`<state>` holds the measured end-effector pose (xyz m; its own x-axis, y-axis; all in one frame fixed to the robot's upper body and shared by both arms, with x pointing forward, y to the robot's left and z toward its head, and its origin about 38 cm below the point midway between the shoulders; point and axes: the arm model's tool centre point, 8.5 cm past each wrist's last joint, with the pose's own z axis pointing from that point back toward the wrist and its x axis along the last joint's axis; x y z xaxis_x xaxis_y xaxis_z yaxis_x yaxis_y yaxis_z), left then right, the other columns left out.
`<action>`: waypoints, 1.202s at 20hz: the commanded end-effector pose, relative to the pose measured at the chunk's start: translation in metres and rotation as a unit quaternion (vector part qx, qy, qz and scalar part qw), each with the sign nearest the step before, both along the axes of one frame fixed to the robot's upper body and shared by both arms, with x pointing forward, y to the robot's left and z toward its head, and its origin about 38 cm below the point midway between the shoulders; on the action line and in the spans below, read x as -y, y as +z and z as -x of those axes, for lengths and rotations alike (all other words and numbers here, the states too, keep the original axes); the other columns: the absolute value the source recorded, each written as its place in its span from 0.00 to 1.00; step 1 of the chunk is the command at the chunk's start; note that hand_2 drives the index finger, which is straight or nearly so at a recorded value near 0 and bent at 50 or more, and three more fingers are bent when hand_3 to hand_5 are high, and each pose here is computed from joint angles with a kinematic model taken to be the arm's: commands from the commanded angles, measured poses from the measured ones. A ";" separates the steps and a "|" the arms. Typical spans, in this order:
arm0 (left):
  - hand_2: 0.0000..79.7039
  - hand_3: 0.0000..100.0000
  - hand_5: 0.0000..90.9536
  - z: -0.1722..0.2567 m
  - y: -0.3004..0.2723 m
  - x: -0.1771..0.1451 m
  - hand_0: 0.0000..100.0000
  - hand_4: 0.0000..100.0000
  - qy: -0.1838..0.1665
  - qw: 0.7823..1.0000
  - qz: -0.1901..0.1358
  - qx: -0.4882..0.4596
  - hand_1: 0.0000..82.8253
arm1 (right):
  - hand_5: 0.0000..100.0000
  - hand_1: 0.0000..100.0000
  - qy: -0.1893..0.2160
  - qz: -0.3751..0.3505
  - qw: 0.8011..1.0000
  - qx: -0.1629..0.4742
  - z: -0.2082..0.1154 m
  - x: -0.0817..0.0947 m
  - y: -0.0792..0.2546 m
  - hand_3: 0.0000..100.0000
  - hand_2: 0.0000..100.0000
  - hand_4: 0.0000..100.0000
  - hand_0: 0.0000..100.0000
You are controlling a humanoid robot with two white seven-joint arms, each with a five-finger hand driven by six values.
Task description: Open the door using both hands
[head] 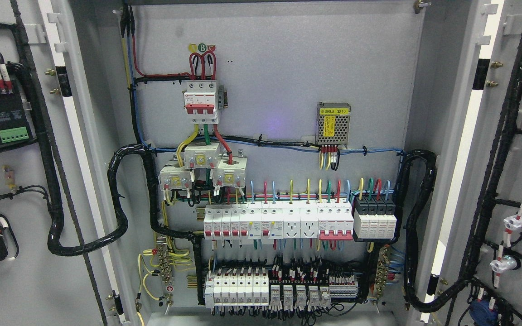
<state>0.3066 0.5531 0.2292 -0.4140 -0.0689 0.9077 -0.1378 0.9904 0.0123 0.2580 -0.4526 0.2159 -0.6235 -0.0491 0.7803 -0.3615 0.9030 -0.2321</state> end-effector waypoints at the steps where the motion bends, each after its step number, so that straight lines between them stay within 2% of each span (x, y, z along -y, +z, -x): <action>1: 0.00 0.00 0.00 -0.002 -0.008 0.005 0.00 0.04 -0.008 1.000 0.002 -0.009 0.00 | 0.00 0.00 -0.013 0.007 1.000 -0.011 -0.001 0.011 -0.005 0.00 0.00 0.00 0.00; 6: 0.00 0.00 0.00 0.001 -0.009 0.014 0.00 0.04 -0.021 1.000 -0.002 -0.010 0.00 | 0.00 0.00 -0.014 0.009 1.000 -0.006 -0.001 0.012 -0.003 0.00 0.00 0.00 0.00; 10: 0.00 0.00 0.00 0.008 -0.007 0.031 0.00 0.04 -0.046 0.999 -0.009 -0.006 0.00 | 0.00 0.00 -0.008 0.007 1.000 0.000 -0.001 0.008 0.000 0.00 0.00 0.00 0.00; 18: 0.00 0.00 0.00 0.015 -0.002 0.051 0.00 0.04 -0.071 0.997 -0.011 0.008 0.00 | 0.00 0.00 0.045 -0.005 0.998 0.033 0.003 -0.029 0.016 0.00 0.00 0.00 0.00; 24: 0.00 0.00 0.00 0.033 -0.007 0.076 0.00 0.04 -0.097 0.995 -0.007 0.036 0.00 | 0.00 0.00 0.086 -0.029 0.994 0.054 0.009 -0.062 0.009 0.00 0.00 0.00 0.00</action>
